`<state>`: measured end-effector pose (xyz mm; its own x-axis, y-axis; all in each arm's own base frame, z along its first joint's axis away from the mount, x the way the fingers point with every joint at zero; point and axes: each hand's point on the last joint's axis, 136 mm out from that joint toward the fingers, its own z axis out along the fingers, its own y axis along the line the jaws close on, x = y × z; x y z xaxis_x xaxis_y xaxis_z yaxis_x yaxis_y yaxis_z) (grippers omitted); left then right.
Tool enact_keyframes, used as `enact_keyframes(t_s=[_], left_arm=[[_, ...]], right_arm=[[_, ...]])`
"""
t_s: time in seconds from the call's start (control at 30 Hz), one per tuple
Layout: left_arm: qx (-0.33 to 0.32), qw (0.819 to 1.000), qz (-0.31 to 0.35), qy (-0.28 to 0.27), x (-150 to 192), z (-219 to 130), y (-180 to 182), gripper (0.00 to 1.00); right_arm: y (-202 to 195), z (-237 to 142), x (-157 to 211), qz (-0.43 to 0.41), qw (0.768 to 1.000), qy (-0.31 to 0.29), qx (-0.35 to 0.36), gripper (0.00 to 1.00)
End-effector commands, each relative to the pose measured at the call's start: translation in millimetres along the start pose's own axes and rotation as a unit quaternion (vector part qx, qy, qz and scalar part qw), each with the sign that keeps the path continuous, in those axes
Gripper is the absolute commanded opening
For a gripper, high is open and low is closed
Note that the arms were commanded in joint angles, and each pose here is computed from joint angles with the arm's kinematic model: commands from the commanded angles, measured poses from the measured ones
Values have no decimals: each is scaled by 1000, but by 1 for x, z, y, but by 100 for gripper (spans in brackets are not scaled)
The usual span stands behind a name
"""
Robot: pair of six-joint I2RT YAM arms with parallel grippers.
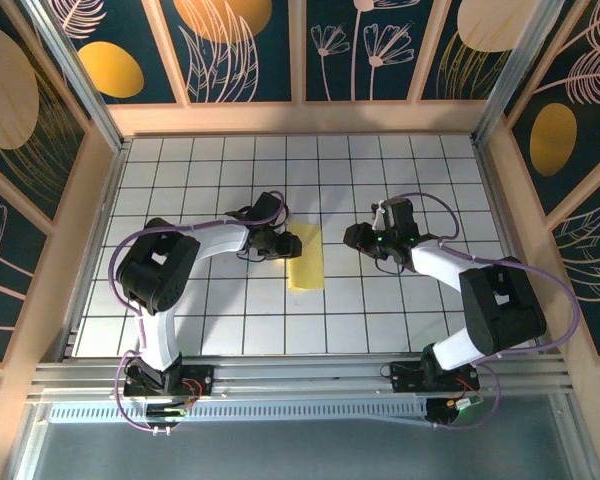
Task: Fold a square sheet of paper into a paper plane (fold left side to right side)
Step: First fold in half a square sheet of paper at the center of the table.
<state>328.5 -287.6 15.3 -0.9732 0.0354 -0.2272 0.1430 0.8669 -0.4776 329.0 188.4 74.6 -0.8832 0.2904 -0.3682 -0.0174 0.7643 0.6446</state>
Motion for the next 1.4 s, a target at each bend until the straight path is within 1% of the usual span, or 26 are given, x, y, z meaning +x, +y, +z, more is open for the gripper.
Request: enact_keyframes(t_s=[0.0, 0.57, 1.37], left_arm=[[-38, 999, 4, 38, 25, 33, 23, 40], [-45, 998, -12, 44, 27, 36, 27, 41], [-54, 997, -12, 50, 28, 37, 29, 43]], right_arm=[[-3, -3, 1, -11, 1000, -2, 2, 41], [0, -1, 2, -6, 1000, -2, -10, 42], [2, -1, 0, -8, 1000, -1, -12, 43]])
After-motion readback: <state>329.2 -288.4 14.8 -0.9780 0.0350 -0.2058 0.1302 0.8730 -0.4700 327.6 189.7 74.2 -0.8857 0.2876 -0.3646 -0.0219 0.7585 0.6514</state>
